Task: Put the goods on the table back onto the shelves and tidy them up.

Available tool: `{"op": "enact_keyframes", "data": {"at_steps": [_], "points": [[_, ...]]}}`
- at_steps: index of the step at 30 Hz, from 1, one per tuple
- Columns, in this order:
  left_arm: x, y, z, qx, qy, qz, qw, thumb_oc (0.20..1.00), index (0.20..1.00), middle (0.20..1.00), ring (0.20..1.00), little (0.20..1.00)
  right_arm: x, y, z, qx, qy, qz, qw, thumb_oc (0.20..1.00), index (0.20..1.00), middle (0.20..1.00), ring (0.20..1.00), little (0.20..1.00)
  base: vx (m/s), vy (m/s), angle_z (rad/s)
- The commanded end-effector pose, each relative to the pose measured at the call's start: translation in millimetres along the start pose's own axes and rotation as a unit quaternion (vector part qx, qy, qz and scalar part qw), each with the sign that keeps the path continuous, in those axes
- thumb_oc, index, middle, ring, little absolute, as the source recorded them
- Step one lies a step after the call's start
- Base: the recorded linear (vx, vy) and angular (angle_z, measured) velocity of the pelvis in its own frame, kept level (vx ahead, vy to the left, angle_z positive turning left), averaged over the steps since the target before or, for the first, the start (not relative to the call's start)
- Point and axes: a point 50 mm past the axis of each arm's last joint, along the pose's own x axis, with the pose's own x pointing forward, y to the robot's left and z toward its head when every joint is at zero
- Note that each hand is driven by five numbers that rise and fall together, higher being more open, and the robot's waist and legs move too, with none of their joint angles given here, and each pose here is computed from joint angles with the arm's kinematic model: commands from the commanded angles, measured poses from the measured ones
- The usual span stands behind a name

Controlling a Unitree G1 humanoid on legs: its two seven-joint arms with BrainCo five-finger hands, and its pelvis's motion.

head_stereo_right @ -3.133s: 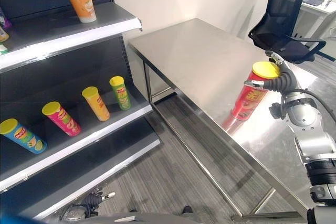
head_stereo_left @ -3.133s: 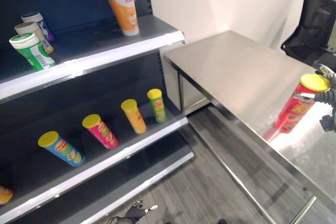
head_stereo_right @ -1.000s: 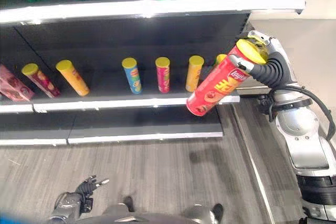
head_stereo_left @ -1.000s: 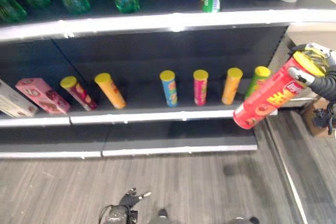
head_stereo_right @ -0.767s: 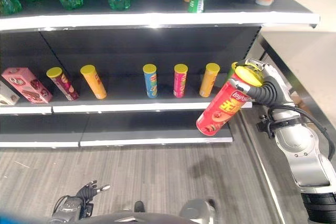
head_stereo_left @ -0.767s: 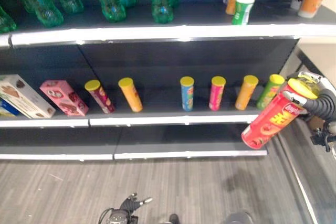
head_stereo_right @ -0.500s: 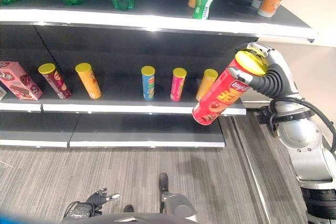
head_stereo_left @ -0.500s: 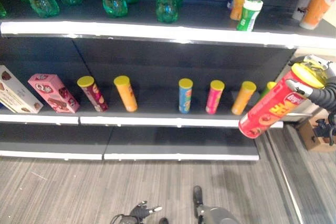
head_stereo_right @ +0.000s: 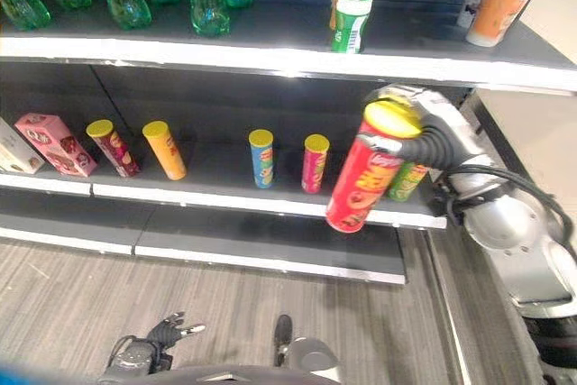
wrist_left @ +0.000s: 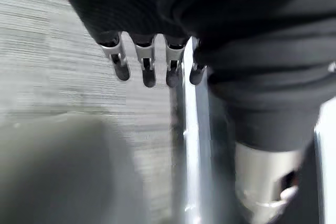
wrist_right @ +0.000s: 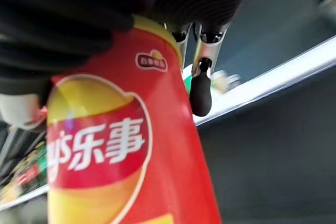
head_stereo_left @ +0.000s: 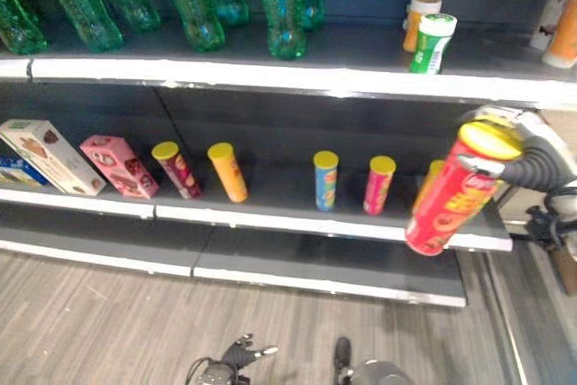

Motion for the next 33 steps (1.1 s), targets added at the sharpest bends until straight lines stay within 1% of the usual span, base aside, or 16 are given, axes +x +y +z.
{"op": "enact_keyframes", "data": {"at_steps": [1,3,4,9,12,16,22,28,33], "points": [[-2,5,0,-0.027,-0.008,0.010,1.000,1.000,1.000,1.000,1.000,1.000,6,-8,11,0.009,-0.036,-0.018,0.999,0.200,0.200,0.200,0.200,0.200,0.18,0.110,0.43],[-3,6,-2,-0.037,-0.006,0.011,0.999,1.000,1.000,1.000,1.000,1.000,9,-5,13,0.015,-0.042,-0.010,0.999,0.200,0.200,0.200,0.200,0.200,0.18,0.200,-0.01],[-4,11,-5,-0.061,-0.005,0.024,0.998,1.000,1.000,1.000,1.000,1.000,13,0,14,0.025,-0.049,-0.002,0.998,0.200,0.200,0.200,0.200,0.200,0.22,0.336,-0.56],[-4,20,-5,-0.066,-0.004,0.041,0.997,1.000,1.000,1.000,1.000,1.000,14,2,8,0.030,-0.039,-0.005,0.999,0.200,0.200,0.200,0.200,0.200,0.22,0.299,-0.24],[-2,16,-2,-0.056,-0.003,0.035,0.998,1.000,1.000,1.000,1.000,1.000,17,5,10,0.032,-0.046,0.002,0.998,0.200,0.200,0.200,0.200,0.200,0.16,0.384,-0.43],[1,19,7,-0.027,-0.012,0.032,0.999,1.000,1.000,1.000,1.000,1.000,16,11,9,0.038,-0.039,0.005,0.999,0.200,0.200,0.200,0.200,0.200,0.20,0.430,-0.47],[0,34,18,-0.007,-0.026,0.052,0.998,1.000,1.000,1.000,1.000,1.000,29,27,15,0.063,-0.053,0.022,0.996,0.200,0.200,0.200,0.200,0.200,0.17,0.433,-0.20],[0,34,17,0.012,-0.022,0.048,0.999,1.000,1.000,1.000,1.000,1.000,26,33,10,0.058,-0.035,0.033,0.997,0.200,0.200,0.200,0.200,0.200,0.06,0.213,0.06],[2,26,14,0.023,-0.012,0.037,0.999,1.000,1.000,1.000,1.000,1.000,28,29,12,0.067,-0.042,0.023,0.997,0.200,0.200,0.200,0.200,0.200,0.08,0.071,0.09]]}}
